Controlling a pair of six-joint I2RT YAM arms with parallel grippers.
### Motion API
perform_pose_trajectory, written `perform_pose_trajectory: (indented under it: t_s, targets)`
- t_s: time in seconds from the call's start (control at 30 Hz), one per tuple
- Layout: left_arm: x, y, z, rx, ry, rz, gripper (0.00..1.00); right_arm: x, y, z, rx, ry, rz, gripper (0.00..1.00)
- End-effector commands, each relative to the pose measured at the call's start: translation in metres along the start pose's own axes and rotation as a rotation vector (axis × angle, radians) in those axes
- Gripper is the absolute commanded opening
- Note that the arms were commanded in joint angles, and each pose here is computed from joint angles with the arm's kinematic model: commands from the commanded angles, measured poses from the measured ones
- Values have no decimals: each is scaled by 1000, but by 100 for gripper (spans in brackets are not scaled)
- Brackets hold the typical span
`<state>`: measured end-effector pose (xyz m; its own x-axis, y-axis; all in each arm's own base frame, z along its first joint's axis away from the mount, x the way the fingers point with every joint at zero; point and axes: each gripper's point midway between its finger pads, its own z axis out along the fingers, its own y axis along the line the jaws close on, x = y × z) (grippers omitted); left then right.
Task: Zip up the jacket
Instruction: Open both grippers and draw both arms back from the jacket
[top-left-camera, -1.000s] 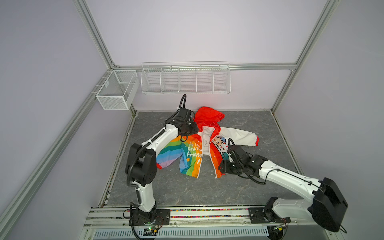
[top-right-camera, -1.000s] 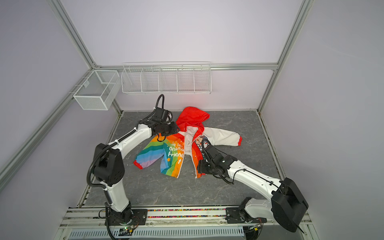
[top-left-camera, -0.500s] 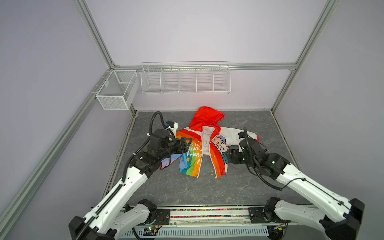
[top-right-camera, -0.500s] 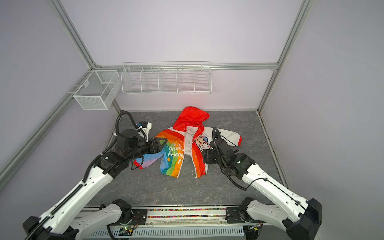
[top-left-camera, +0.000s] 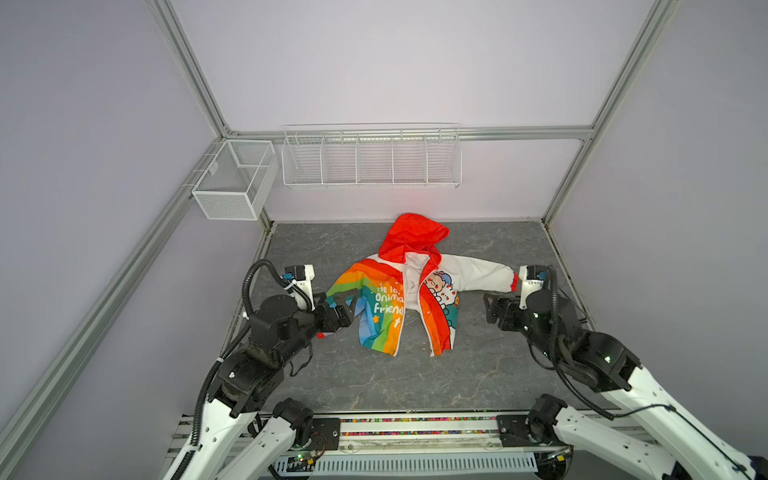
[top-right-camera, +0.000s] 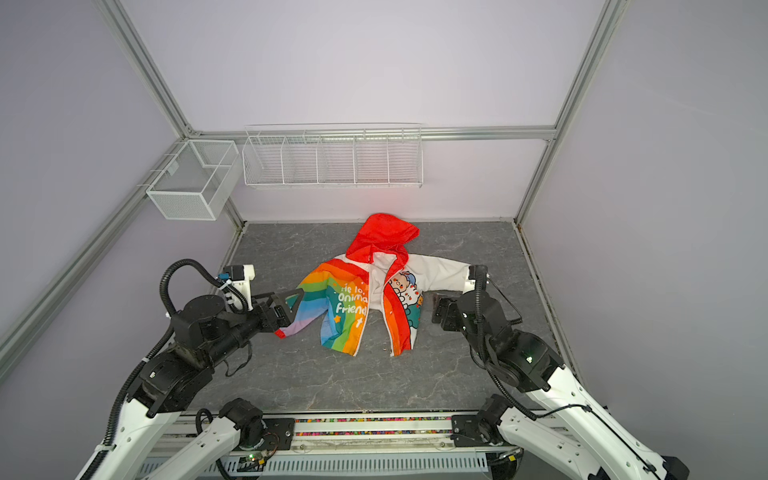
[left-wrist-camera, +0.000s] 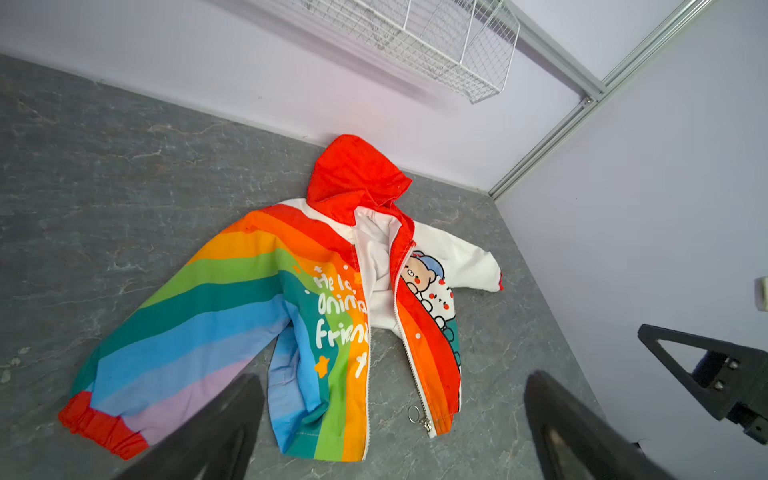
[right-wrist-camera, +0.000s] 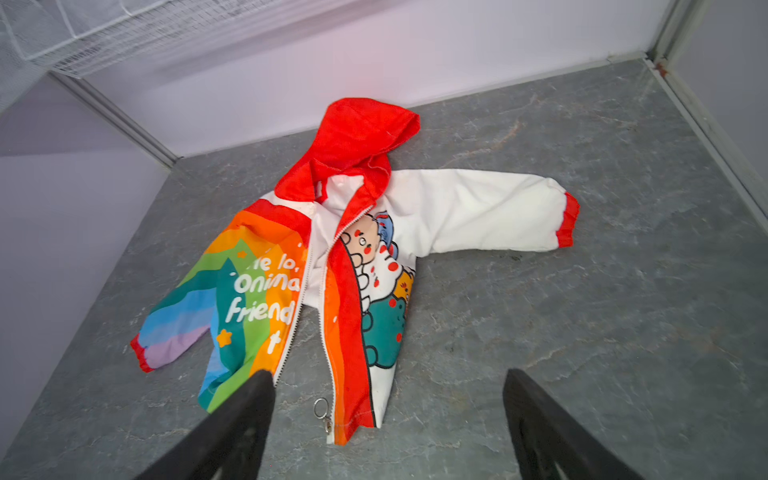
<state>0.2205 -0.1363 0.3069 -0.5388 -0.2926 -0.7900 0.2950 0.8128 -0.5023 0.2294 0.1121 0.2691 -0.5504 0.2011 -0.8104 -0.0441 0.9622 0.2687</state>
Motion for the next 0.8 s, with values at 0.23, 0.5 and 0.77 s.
perform_pose_trajectory:
  t_s: [0.23, 0.5, 0.77]
  targets:
    - [87, 28, 19, 11, 213, -162, 99, 58, -30, 15, 86, 136, 30, 89]
    - [168, 39, 39, 55, 476, -294, 78, 129, 25, 50, -128, 478, -43, 97]
    - [205, 47, 45, 45, 533, -363, 76, 165, 52, 82, -149, 607, -39, 90]
